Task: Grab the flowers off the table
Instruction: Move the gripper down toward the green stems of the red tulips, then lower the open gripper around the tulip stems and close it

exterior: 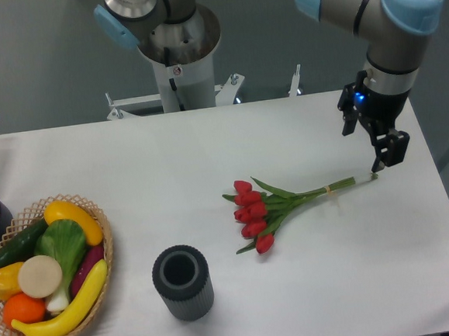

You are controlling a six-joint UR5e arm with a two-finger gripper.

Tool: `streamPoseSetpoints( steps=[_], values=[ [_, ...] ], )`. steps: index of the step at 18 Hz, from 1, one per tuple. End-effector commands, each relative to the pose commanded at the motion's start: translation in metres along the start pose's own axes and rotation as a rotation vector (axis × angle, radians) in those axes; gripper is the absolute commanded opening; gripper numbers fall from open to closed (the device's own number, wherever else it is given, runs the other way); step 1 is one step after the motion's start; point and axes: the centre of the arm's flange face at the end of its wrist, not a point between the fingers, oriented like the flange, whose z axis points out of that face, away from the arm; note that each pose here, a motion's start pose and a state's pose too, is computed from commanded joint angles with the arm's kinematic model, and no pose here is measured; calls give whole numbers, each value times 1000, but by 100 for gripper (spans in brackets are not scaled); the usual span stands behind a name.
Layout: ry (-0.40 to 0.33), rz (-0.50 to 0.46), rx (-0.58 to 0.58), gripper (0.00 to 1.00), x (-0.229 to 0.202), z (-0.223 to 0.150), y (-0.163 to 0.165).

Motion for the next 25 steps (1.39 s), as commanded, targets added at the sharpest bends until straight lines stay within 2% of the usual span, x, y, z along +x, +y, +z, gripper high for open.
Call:
streamPoseSetpoints(
  steps=[4,9,12,15,22,25],
  values=[
    [-9,-17,-3,100,0,10,-2],
    [-41,-12,-18,100,11,46,-9],
    [-21,-72,-8,100,10,59,-9],
    [10,-55,-1,100,6,81,-20],
    [88,-89,31,100,19,124,-20],
    [111,-88,36,100,19,138,-30]
  ],
)
